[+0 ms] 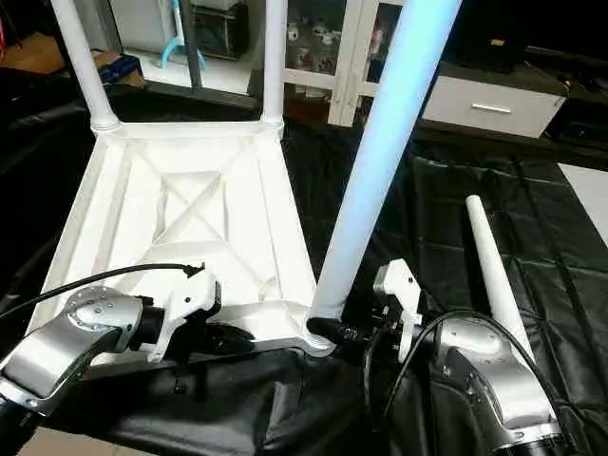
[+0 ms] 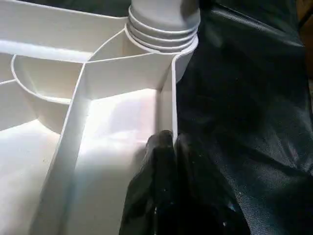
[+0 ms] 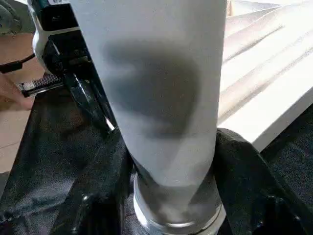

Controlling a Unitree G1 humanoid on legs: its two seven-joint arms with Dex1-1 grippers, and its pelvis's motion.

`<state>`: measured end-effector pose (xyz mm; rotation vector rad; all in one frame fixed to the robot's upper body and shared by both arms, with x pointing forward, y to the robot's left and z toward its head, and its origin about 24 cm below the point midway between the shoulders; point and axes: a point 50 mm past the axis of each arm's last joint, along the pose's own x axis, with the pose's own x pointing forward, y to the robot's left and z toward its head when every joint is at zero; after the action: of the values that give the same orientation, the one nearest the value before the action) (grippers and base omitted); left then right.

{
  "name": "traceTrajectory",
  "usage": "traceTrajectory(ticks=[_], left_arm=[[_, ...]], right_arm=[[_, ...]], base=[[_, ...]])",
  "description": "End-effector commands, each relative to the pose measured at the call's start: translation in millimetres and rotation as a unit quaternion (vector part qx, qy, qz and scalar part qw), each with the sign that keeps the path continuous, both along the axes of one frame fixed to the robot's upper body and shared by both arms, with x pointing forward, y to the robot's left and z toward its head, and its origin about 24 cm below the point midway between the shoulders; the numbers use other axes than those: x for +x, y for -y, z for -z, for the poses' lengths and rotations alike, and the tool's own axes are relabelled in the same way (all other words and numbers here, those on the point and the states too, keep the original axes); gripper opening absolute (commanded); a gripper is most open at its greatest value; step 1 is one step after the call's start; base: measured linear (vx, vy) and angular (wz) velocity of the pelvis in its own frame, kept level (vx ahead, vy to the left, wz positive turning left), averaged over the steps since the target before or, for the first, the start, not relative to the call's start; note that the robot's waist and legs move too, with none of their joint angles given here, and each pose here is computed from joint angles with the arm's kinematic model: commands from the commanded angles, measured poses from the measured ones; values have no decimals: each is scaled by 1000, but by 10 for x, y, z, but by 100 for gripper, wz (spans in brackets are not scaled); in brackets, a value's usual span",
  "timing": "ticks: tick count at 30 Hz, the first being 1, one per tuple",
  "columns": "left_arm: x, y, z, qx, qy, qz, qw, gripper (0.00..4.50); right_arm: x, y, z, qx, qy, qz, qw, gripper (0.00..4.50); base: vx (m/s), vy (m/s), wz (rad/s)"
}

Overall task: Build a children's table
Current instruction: Rotate leg to tighten

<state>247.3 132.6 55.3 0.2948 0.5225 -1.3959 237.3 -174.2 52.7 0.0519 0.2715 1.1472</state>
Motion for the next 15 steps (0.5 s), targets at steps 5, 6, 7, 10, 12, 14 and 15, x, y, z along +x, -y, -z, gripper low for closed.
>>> traceTrajectory(ticks=[5, 6, 7, 10, 12, 14, 15], left_arm=[[-84, 89, 22, -7, -22, 39, 999, 0], [-65, 90, 29, -4, -22, 27, 999, 0], [-52, 91, 34, -1, -21, 20, 1000, 0], [134, 134, 79, 15, -7, -73, 997, 0], [275, 206, 96, 12, -3, -144, 990, 0], [433, 304, 97, 5, 13, -219, 976, 0], [521, 370, 86, -1, 24, -256, 966, 0]], right_arm=[[91, 93, -34, 4, 14, 51, 999, 203], [150, 120, -8, -14, 23, 88, 996, 203], [188, 138, 9, -27, 29, 113, 993, 202], [399, 240, 122, -71, 34, 298, 951, 200], [464, 245, 189, -87, 19, 393, 915, 196], [502, 174, 253, -118, 14, 454, 883, 194], [537, 119, 276, -126, 14, 490, 863, 192]], base=[[0, 0, 0], [0, 0, 0], [0, 0, 0], [0, 0, 0], [-59, -2, -7], [-28, 2, -4], [0, 0, 0]])
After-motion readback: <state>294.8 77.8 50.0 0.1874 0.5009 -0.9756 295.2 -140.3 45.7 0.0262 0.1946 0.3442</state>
